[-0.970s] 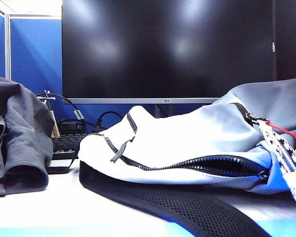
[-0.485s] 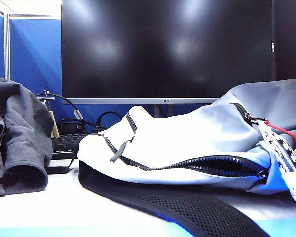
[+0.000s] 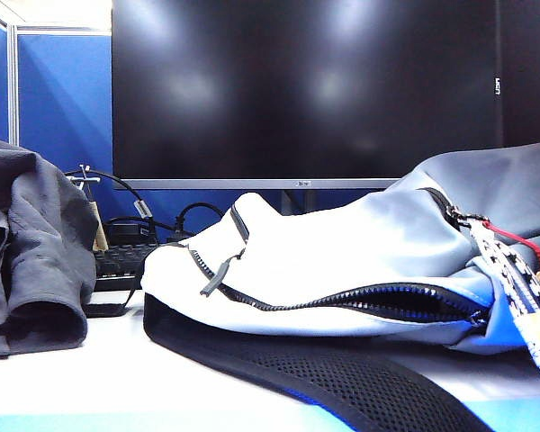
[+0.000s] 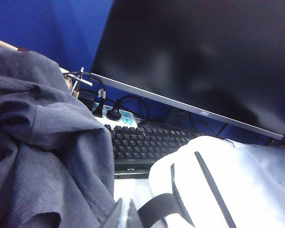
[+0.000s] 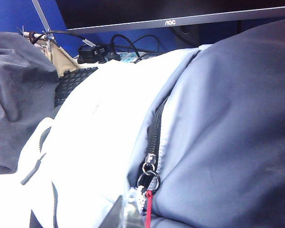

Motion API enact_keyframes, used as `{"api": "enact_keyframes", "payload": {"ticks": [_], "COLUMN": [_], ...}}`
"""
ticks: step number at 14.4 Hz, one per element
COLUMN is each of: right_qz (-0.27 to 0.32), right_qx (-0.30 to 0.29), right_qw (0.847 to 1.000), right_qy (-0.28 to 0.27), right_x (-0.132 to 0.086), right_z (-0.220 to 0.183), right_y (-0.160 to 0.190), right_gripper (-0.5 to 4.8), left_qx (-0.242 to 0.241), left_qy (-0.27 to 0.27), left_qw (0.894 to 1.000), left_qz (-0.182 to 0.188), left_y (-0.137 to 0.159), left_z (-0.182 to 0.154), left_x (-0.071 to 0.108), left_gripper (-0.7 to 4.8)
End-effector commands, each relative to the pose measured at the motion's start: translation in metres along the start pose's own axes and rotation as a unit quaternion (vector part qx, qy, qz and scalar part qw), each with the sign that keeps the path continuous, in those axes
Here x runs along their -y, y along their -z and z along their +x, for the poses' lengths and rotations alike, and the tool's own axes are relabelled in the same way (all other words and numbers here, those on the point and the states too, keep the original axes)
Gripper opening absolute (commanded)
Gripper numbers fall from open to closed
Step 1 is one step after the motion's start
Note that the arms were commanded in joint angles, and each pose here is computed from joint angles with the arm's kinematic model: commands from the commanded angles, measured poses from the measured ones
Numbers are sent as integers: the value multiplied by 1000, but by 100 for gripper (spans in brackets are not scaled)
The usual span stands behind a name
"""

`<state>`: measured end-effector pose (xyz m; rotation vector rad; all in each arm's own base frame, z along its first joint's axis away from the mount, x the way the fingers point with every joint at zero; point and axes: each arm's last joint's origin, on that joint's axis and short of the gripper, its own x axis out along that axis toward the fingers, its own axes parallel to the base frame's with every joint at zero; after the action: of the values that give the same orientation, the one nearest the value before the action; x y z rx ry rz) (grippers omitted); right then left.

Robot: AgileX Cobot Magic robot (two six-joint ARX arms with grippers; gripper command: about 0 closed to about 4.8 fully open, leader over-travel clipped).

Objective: Take the gray clothes out of the backpack.

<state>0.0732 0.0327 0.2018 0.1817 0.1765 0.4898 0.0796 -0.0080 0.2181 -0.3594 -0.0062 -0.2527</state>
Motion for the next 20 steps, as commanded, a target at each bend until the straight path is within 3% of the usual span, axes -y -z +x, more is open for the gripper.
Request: {"api": "enact_keyframes", "payload": {"ticks": [1, 3, 4, 9, 20], "right_qz": [1, 1, 1, 1, 1], "right_qx": [8, 8, 8, 8, 8], "right_qw": [1000, 1000, 1000, 1000, 1000], "right_qy": [-2, -2, -2, -2, -2], "right_x": [0, 0, 0, 0, 0], "right_z": [0, -1, 0, -1, -1], "right_y": [-2, -2, -2, -2, -2], "right_gripper": [-5, -5, -6, -5, -5], "left_qx": [14, 24, 21, -2, 7], "left_qy": [-85, -166, -170, -155, -151], "left_qw": [990, 980, 979, 982, 982], "left_qz": [110, 109, 110, 111, 114], "left_y": [6, 22, 28, 48, 47], "left_z": [2, 6, 8, 12, 12], "left_x": [-9, -21, -24, -31, -31], "left_gripper": [-5, -5, -5, -5, -5]}}
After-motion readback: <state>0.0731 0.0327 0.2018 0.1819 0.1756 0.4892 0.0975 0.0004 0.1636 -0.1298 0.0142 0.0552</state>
